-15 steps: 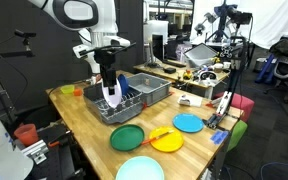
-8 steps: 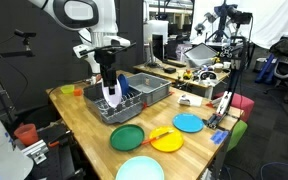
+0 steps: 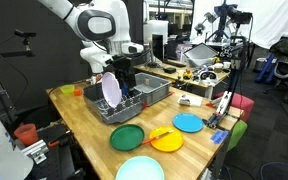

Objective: Pick up the knife from the yellow plate and put it in the knife holder on the dish rack

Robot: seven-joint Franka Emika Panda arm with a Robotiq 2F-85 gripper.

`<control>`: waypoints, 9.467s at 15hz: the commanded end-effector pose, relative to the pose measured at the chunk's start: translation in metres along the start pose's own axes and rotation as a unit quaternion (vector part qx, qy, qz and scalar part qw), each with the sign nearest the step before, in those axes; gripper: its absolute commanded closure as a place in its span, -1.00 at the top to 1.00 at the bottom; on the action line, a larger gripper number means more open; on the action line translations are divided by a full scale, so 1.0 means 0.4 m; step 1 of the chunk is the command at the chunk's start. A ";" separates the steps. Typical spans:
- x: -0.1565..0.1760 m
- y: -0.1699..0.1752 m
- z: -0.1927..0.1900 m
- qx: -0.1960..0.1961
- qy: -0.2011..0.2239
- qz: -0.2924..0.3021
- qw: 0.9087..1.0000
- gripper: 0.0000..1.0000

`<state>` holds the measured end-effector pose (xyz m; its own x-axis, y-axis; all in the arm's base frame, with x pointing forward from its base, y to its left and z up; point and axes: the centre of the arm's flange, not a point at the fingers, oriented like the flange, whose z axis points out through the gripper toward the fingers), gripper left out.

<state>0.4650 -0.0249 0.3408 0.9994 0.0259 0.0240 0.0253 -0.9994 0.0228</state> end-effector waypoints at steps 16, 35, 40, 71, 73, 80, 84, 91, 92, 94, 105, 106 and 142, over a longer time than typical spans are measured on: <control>0.249 0.180 0.316 -0.023 0.017 0.006 1.000 1.00; 0.308 0.246 0.621 0.001 -0.104 0.000 0.995 1.00; 0.305 0.263 0.663 0.008 -0.129 -0.004 0.992 1.00; 0.316 0.218 0.641 0.003 -0.121 -0.043 0.992 -0.92; 0.305 0.210 0.624 0.013 -0.115 -0.045 0.992 -0.92; 0.253 0.174 0.541 0.034 -0.067 -0.084 0.994 -0.92; 0.220 0.128 0.463 0.057 -0.026 -0.126 0.990 -0.92; 0.097 0.015 0.329 0.124 -0.002 -0.245 0.962 -0.92; 0.076 0.004 0.313 0.135 0.001 -0.260 0.956 -0.92; 0.042 -0.011 0.285 0.153 0.010 -0.287 0.945 -0.92; -0.070 -0.083 0.199 0.252 -0.013 -0.425 0.869 -0.69; -0.069 -0.083 0.199 0.252 -0.013 -0.425 0.869 -0.69; -0.225 -0.633 0.113 0.448 -0.041 -0.689 0.568 -0.69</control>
<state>0.3698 0.2248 0.2876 0.0124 0.8332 0.5528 0.7511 0.3572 -0.5552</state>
